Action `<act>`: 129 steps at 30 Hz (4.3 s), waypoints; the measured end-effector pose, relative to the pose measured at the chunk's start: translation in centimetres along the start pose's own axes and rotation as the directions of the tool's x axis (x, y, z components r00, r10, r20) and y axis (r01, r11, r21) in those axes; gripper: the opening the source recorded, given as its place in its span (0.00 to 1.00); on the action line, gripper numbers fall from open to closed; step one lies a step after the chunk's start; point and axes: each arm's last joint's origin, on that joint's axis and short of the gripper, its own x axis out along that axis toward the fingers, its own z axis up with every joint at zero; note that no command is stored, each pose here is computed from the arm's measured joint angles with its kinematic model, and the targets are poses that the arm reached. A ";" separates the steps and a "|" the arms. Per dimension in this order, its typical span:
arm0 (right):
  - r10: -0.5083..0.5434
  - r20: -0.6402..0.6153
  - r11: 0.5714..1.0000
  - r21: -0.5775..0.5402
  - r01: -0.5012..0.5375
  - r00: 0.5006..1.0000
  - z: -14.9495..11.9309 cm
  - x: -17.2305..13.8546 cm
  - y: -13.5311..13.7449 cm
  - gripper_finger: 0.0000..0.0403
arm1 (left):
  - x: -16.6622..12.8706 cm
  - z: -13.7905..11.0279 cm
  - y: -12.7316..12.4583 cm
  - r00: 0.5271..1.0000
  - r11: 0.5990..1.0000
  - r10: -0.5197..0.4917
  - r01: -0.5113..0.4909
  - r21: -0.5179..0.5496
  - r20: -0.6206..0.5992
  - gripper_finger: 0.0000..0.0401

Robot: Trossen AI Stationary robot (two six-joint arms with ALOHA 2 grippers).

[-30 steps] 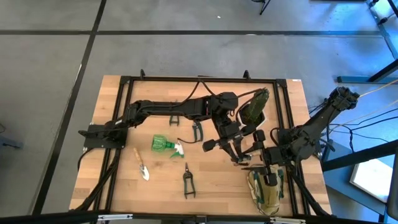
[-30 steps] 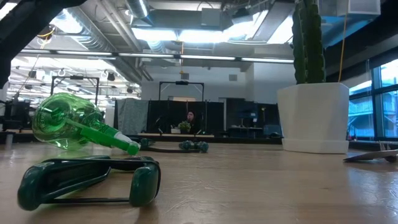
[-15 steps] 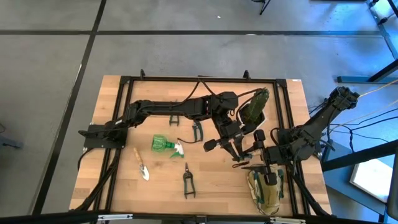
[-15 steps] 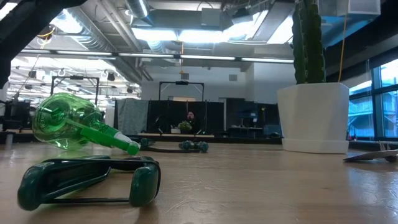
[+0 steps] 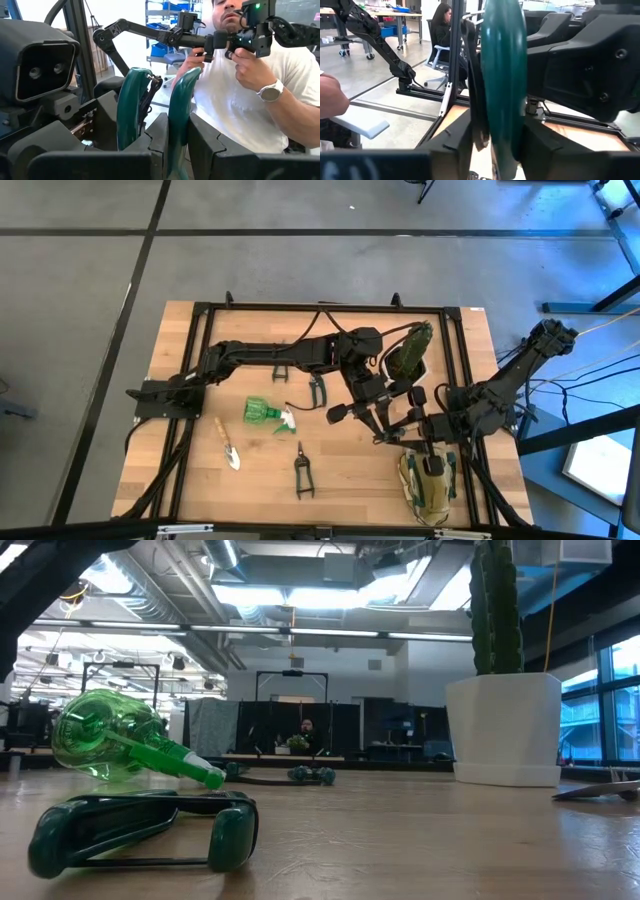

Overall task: Pick & Place Garden tools in Gardening bag
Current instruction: Put the top right hand pruner into the white bag

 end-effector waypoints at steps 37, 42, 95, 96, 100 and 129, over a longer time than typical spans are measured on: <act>-0.276 -0.097 0.951 0.116 0.286 0.956 -1.0 -0.7 -0.9 0.15 | -2.9 2.4 -5.3 0.604 0.743 0.572 -0.669 0.038 -0.555 0.27; -0.254 -0.074 0.949 0.175 0.263 0.964 -0.4 -1.1 -0.6 0.15 | -4.3 1.1 -6.2 0.336 0.610 0.594 -0.780 0.137 -0.731 0.25; -0.039 -0.659 0.148 0.739 0.657 0.751 -1.6 -2.4 1.6 0.15 | -14.8 -10.4 -13.9 -0.198 -0.194 0.980 -0.972 -0.131 0.019 0.02; -0.053 -0.686 0.158 0.712 0.684 0.726 -1.2 -2.3 1.8 0.15 | -14.9 -10.4 -13.9 -0.202 -0.197 0.979 -0.971 -0.132 0.020 0.01; -0.094 -0.759 0.193 0.622 0.759 0.645 1.2 -1.5 3.1 0.15 | -14.9 -10.5 -13.9 -0.181 -0.178 0.984 -0.976 -0.123 0.009 0.01; -0.146 -0.963 0.083 0.218 0.972 0.228 -0.2 -1.2 11.9 0.15 | -6.2 -10.0 -18.2 0.029 0.029 1.000 -0.986 -0.166 -0.002 0.01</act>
